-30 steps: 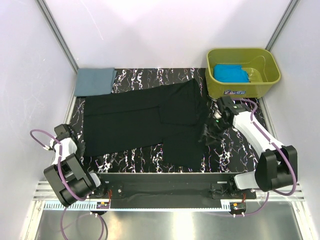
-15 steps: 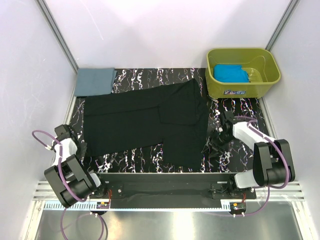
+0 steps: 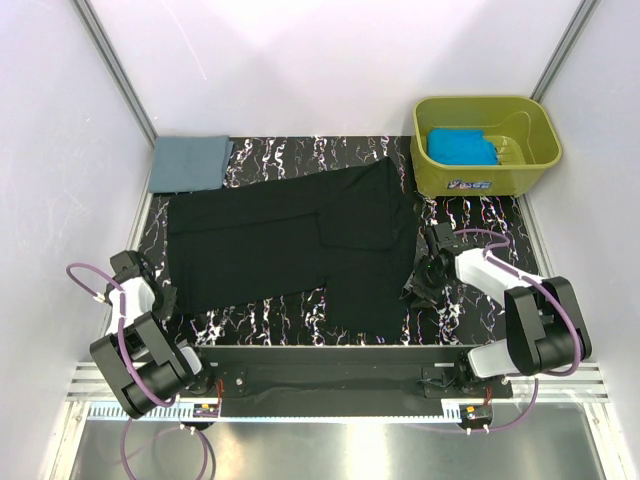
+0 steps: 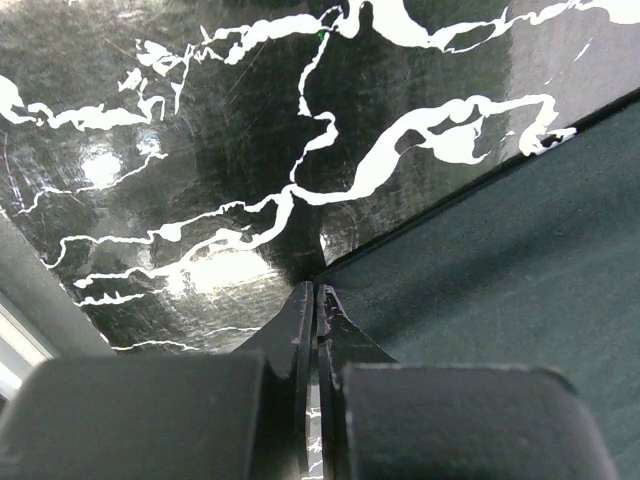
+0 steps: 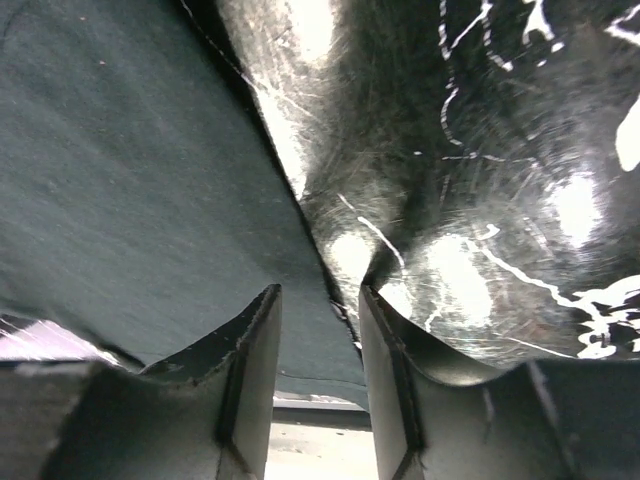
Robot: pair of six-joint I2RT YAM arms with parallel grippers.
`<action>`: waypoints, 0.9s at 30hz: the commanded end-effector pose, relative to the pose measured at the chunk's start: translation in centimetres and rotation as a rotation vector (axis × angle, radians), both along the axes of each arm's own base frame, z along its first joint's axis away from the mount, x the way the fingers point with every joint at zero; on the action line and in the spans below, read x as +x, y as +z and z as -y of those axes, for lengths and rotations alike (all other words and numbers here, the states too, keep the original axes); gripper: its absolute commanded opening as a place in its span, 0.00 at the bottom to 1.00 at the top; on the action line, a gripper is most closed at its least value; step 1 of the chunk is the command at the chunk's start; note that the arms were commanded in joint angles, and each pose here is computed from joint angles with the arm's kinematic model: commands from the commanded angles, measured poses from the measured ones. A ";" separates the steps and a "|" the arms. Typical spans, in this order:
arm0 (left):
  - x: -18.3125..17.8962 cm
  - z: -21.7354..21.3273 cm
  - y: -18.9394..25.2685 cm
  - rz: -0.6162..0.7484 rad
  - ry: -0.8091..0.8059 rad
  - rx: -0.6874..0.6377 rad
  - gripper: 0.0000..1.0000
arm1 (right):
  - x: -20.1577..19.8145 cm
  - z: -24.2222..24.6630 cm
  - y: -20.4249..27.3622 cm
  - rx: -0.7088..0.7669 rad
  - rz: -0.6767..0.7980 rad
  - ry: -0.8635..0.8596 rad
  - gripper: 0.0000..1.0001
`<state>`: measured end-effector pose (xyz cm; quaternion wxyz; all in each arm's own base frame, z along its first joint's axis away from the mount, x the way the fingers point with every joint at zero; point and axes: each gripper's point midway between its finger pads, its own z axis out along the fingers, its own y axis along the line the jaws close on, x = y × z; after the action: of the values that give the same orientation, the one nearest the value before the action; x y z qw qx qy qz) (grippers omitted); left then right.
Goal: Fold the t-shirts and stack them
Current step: Fold the tshirt
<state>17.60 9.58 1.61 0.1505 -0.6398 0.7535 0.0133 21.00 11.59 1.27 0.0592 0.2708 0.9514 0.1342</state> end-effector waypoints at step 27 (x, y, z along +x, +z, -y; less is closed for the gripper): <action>-1.0 -0.6 2.6 -0.015 0.051 0.046 0.00 | -2.4 2.2 3.5 -0.190 0.043 -0.012 0.00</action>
<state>16.12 9.11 2.40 0.1332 -0.6494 0.7482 0.0279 20.47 10.56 3.93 0.1104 0.2675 0.9546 0.0709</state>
